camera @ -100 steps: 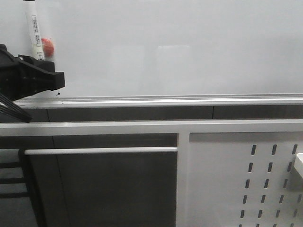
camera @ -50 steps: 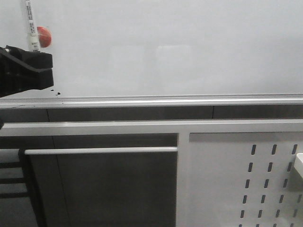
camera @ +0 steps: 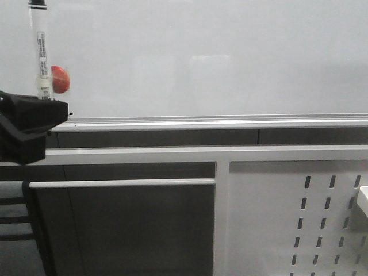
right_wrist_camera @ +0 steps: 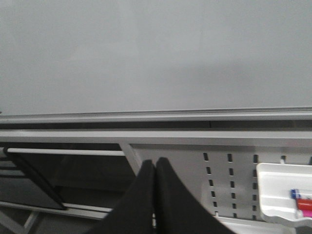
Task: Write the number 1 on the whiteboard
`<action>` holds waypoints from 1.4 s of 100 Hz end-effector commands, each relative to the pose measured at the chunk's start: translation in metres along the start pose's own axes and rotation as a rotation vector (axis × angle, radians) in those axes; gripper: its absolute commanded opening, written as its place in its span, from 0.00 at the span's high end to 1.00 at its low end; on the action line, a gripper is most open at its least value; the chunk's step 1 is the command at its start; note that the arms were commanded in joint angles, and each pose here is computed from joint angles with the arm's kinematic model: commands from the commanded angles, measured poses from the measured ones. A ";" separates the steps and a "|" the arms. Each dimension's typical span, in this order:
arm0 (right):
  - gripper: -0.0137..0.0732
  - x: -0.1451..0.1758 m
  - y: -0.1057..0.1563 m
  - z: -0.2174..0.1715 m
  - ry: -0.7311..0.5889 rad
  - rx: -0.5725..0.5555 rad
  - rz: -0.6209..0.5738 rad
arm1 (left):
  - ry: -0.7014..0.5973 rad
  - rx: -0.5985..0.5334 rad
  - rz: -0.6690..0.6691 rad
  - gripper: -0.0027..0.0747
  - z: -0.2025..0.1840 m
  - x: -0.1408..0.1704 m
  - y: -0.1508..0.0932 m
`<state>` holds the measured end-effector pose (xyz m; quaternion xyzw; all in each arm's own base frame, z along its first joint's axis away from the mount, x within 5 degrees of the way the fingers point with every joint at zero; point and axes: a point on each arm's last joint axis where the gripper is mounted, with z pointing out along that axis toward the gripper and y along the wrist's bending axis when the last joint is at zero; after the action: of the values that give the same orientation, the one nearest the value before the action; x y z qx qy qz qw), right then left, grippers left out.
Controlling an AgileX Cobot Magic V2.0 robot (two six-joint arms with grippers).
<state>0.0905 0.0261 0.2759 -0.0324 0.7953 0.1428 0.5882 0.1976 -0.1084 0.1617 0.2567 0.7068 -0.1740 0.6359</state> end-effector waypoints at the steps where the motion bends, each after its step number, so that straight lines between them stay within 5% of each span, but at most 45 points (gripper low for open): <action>1: 0.92 -0.014 0.010 0.004 -0.124 -0.092 -0.046 | -0.246 0.026 -0.004 0.99 -0.006 -0.026 -0.004; 42: 0.92 0.002 0.050 0.042 -0.052 -0.359 -0.221 | -0.226 0.267 0.028 0.99 -0.011 -0.022 -0.026; 91: 0.92 0.029 0.090 0.093 -0.049 -0.547 -0.244 | -0.150 0.411 0.023 0.99 -0.009 -0.006 -0.038; 140: 0.92 0.038 0.119 0.099 -0.187 -0.747 -0.230 | -0.188 0.578 0.051 0.99 -0.002 -0.016 -0.048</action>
<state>0.1450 0.1646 0.2168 -0.3181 0.6805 0.3275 0.5731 0.1668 -0.1402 0.1447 0.4581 0.6394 -0.3118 0.5330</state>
